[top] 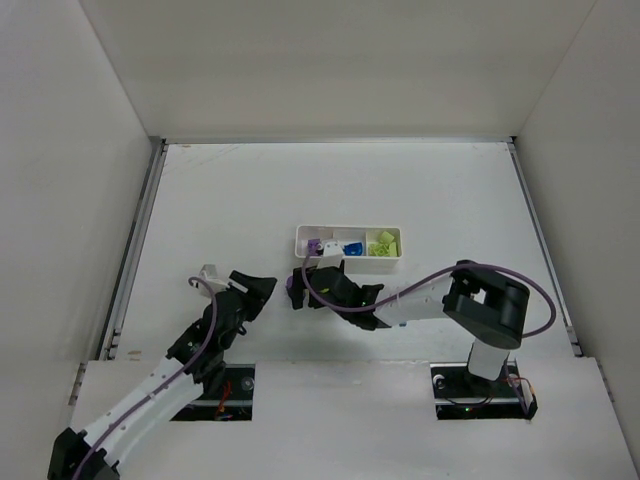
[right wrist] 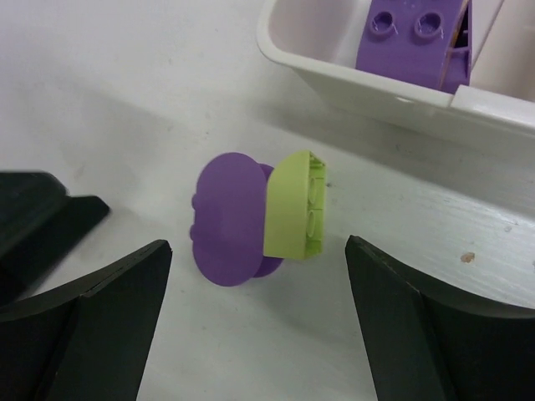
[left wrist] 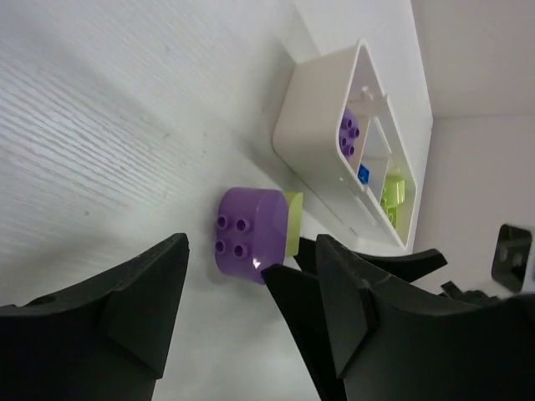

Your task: Sort the legos into containers by color

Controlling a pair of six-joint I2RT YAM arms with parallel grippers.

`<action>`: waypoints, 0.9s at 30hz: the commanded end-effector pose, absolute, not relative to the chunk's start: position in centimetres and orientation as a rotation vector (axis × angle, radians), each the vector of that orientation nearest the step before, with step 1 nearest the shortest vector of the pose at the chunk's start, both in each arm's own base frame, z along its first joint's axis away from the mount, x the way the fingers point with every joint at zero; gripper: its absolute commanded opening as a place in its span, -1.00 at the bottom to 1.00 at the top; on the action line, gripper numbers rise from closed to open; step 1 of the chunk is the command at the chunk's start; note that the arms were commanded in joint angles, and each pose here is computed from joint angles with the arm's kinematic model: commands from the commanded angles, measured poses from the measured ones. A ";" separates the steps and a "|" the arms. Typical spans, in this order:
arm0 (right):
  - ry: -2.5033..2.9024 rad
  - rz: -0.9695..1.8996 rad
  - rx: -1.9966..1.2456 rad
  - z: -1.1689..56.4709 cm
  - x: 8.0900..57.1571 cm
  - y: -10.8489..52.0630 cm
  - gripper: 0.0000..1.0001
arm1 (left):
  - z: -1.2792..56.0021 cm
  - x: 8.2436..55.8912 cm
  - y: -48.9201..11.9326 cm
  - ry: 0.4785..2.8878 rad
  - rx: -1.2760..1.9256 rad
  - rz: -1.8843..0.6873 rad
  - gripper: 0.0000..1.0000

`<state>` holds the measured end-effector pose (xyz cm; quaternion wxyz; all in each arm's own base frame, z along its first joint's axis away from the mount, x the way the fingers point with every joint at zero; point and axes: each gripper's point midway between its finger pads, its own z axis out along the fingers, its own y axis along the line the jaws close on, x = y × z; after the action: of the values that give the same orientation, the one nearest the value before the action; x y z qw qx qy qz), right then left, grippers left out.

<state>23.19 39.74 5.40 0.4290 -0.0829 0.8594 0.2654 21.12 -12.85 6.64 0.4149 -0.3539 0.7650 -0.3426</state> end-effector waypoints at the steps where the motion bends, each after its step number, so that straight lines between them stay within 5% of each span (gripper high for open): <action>1: 2.115 0.615 -0.224 6.3 23.9 40.0 0.84 | 7.3 21.5 -11.5 1.899 -0.930 -0.812 0.21; 12: 2.133 0.556 -0.366 5.0 23.9 42.0 0.75 | 6.8 21.4 -13.0 1.993 -0.882 -0.833 0.23; 22: 2.158 0.515 -0.364 3.6 23.7 41.5 0.10 | 8.0 21.1 -14.0 1.990 -0.847 -0.918 0.25; 27: 2.082 0.625 -0.304 7.4 23.3 40.9 0.05 | 9.3 20.5 -15.5 2.002 -0.817 -1.036 0.26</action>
<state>23.58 40.61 3.79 0.4315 -0.1425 0.8648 0.2136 20.16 -13.68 5.63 0.3640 -0.3374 0.7976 -0.3427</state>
